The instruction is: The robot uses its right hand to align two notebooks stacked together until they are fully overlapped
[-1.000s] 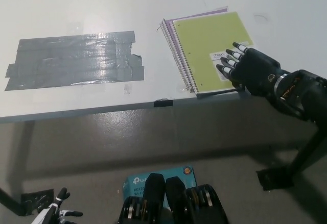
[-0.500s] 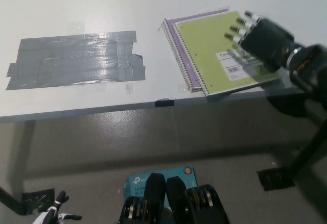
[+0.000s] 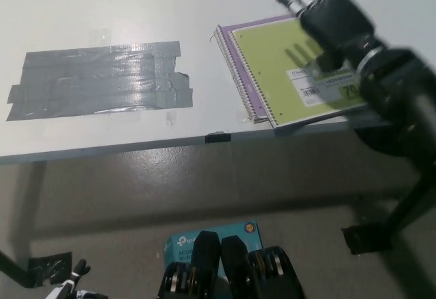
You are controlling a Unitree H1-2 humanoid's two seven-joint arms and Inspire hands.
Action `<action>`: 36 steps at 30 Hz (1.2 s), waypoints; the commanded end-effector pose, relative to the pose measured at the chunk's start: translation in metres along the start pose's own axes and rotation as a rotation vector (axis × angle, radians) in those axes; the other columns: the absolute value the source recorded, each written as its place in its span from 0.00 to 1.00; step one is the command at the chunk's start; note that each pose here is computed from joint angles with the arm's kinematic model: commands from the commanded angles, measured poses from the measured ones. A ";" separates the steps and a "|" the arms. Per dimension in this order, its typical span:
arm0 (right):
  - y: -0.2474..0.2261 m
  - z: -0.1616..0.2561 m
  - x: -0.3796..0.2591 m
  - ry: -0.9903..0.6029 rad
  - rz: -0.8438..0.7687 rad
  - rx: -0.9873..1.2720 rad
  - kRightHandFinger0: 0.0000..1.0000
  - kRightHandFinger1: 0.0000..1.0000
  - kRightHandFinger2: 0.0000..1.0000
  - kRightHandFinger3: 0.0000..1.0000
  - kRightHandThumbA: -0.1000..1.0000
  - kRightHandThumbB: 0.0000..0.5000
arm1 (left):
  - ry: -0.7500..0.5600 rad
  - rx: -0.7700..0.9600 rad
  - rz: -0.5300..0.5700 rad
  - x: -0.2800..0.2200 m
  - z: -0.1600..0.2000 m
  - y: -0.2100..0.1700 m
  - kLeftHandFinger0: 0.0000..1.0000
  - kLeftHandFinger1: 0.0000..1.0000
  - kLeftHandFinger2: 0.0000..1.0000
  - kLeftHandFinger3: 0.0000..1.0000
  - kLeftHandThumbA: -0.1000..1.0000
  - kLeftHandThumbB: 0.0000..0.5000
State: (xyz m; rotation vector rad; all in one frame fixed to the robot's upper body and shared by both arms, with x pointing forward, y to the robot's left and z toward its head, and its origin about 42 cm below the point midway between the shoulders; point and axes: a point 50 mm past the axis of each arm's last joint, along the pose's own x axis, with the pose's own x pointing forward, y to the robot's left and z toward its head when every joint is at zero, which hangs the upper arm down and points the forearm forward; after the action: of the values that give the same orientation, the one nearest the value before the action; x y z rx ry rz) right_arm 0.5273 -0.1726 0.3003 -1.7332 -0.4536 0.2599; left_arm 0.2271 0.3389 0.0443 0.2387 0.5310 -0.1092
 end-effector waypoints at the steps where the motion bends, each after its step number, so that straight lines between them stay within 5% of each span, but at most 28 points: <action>1: 0.003 0.000 -0.002 0.242 0.024 0.188 1.00 1.00 1.00 1.00 1.00 0.32 | -0.031 0.016 -0.007 -0.008 -0.001 0.001 0.41 0.48 0.57 1.00 1.00 1.00; 2: 0.008 0.003 -0.002 0.260 0.043 0.207 1.00 1.00 1.00 1.00 1.00 0.37 | -0.029 0.020 -0.008 -0.008 -0.001 0.001 0.40 0.48 0.57 1.00 1.00 1.00; 5: 0.029 0.014 -0.007 0.344 0.096 0.303 1.00 1.00 1.00 1.00 1.00 0.74 | -0.032 0.026 -0.006 -0.007 0.000 -0.001 0.39 0.47 0.56 1.00 1.00 1.00; 7: 0.032 0.018 -0.007 0.373 0.108 0.325 1.00 1.00 1.00 1.00 1.00 0.81 | -0.034 0.028 -0.003 -0.006 0.002 -0.001 0.39 0.47 0.56 1.00 1.00 1.00; 9: 0.037 0.024 -0.007 0.437 0.091 0.387 1.00 1.00 1.00 1.00 1.00 0.74 | -0.030 0.018 -0.012 -0.002 0.002 -0.001 0.37 0.46 0.55 1.00 1.00 1.00; 17: 0.045 0.029 -0.008 0.534 0.051 0.428 1.00 1.00 1.00 1.00 1.00 0.83 | -0.032 0.012 -0.034 -0.003 0.001 -0.003 0.40 0.48 0.57 1.00 1.00 1.00; 20: 0.050 0.029 -0.012 0.538 0.053 0.437 1.00 1.00 1.00 1.00 1.00 0.75 | -0.032 0.016 -0.034 -0.003 0.001 -0.005 0.39 0.48 0.56 1.00 1.00 1.00; 23: 0.054 0.032 -0.014 0.516 0.075 0.395 1.00 1.00 1.00 1.00 1.00 0.87 | -0.038 0.022 -0.034 -0.003 0.002 -0.006 0.42 0.48 0.55 1.00 1.00 1.00; 27: 0.059 0.037 -0.014 0.474 0.105 0.364 1.00 1.00 1.00 1.00 1.00 0.84 | -0.036 0.018 -0.046 0.001 0.002 -0.006 0.41 0.48 0.56 1.00 1.00 1.00; 36: 0.081 0.050 -0.022 0.386 0.271 0.398 1.00 1.00 1.00 1.00 1.00 0.97 | -0.050 0.007 -0.058 0.003 0.006 -0.008 0.36 0.43 0.49 1.00 1.00 1.00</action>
State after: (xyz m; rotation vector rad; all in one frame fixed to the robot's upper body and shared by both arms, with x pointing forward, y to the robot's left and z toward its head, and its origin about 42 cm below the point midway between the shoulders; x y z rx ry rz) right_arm 0.5000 -0.1479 0.2106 -1.4213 0.0604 0.1135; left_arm 0.2271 0.3313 0.0405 0.2269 0.5285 -0.1487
